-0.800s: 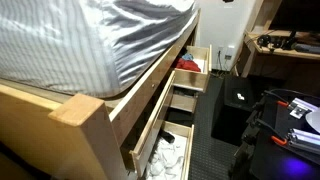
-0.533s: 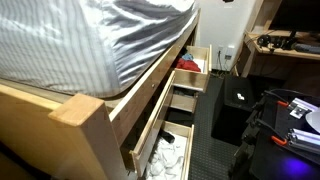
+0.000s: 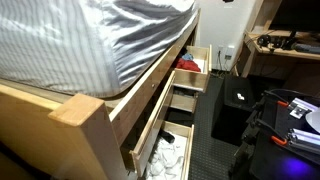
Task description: Open the left top drawer then close the right top drawer
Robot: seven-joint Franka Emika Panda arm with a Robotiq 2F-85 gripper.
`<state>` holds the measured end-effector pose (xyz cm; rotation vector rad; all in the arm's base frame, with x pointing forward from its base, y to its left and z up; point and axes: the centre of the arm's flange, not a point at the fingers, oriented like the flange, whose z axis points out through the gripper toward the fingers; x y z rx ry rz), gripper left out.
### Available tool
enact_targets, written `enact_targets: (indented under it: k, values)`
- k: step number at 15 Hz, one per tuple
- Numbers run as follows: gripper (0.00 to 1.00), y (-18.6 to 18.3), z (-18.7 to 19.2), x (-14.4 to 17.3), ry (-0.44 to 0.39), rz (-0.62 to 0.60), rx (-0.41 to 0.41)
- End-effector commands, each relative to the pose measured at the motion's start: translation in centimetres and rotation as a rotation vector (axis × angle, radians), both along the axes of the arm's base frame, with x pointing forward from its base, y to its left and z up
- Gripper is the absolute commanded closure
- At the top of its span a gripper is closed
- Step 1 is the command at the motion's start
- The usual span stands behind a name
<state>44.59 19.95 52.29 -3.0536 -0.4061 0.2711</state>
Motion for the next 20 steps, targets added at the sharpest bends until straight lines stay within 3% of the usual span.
enact_targets:
  k: [1,13,14,15,17,20]
  values:
    - [0.00,0.0,0.0,0.0,0.000,0.000,0.000]
    - [0.00,0.0,0.0,0.0,0.000,0.000,0.000]
    - [0.00,-0.7,-0.7,1.0,-0.071,-0.132,-0.015]
    - [0.00,-1.7,-1.2,1.8,-0.092,-0.167,0.005]
    - [0.00,-6.3,-3.6,1.2,-0.133,-0.277,0.051]
    - [0.00,-10.5,-9.0,-0.6,-0.193,-0.438,0.048]
